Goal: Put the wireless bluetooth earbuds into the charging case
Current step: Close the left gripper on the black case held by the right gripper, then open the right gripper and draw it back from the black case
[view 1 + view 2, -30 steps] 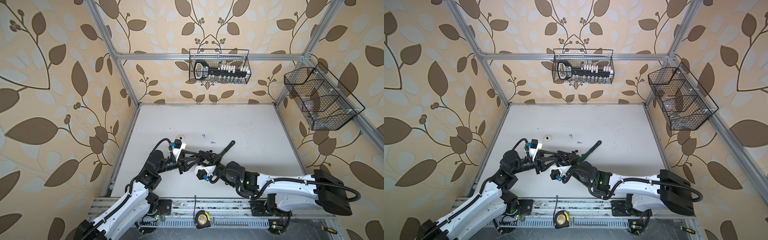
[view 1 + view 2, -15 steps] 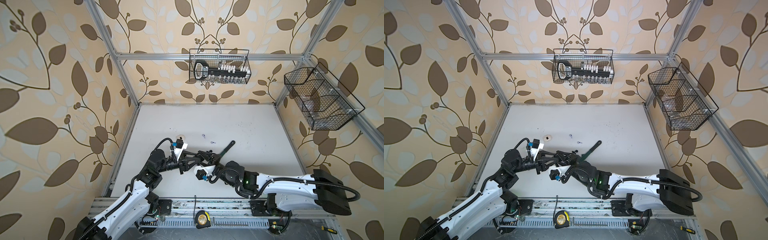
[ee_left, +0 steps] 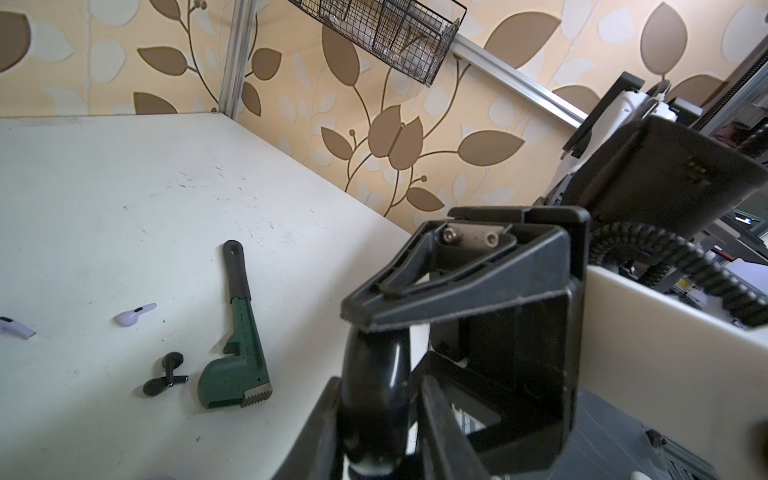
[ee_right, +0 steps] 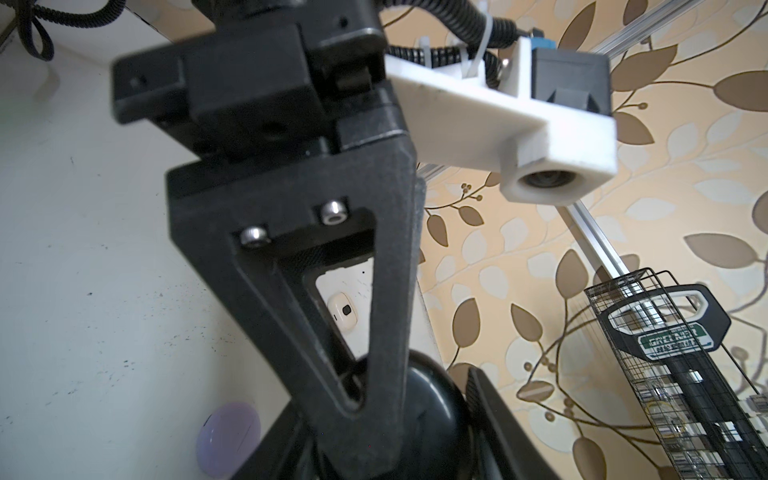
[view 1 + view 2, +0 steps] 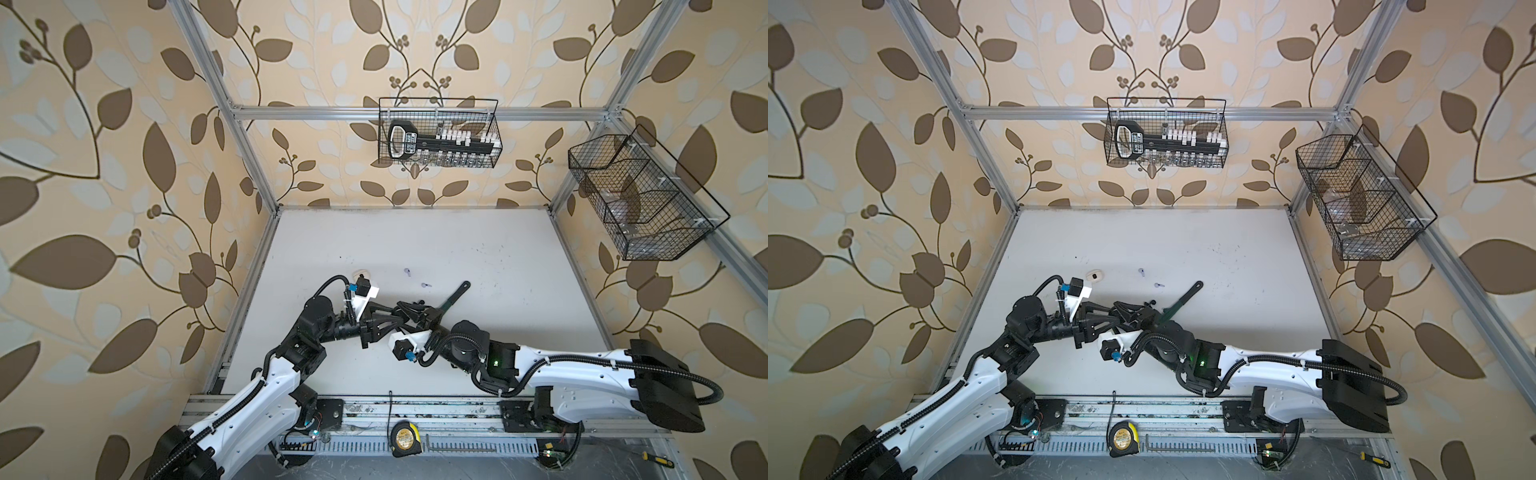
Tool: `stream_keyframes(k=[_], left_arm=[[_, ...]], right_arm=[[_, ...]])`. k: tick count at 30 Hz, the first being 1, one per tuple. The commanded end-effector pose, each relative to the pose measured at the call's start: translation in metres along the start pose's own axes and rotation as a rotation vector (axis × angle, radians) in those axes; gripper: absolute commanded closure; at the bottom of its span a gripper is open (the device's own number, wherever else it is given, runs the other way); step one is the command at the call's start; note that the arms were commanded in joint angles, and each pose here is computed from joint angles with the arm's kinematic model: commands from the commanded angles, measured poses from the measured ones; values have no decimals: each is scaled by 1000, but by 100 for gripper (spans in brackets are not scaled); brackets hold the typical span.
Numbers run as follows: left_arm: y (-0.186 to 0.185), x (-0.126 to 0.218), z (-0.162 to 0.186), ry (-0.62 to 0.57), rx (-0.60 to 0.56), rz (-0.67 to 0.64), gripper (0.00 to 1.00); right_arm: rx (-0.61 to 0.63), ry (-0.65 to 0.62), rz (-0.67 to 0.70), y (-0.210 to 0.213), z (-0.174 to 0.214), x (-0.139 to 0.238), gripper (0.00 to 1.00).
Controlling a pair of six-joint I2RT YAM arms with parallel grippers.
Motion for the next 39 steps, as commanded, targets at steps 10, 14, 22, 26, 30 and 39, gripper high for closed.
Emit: stream_keyframes(k=[10,14,22,26,30,39], left_arm=[[-23,-7,-15,8,-101,113,75],[-23,-8,-15,12,-107,111,81],[-21,-6,-14,-2,-150,62,100],[-8,3,-12,-52,-231,-81,100],[-10,12,-6,-116,-338,-104,100],[-26,14,6,-123,-494,21,100]], right_arm=[[1,-58,35,-19,-18,2,81],[-3,-62,33,-19,-19,2,79],[-78,-67,73,-29,-18,9,48],[-199,-60,38,-27,-15,22,38],[-302,-100,-6,-19,-15,45,31],[-478,-274,-54,-18,-26,70,24]])
Point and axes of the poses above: each gripper's point midway between its finger pads, its own x axis back along the fingers, its own y axis along the line the jaws close on, z = x × y, the point moved 4 cm from there along x, back along the fingers, and after that the axes turned 1 degree about -x, right-handed, at the moved point
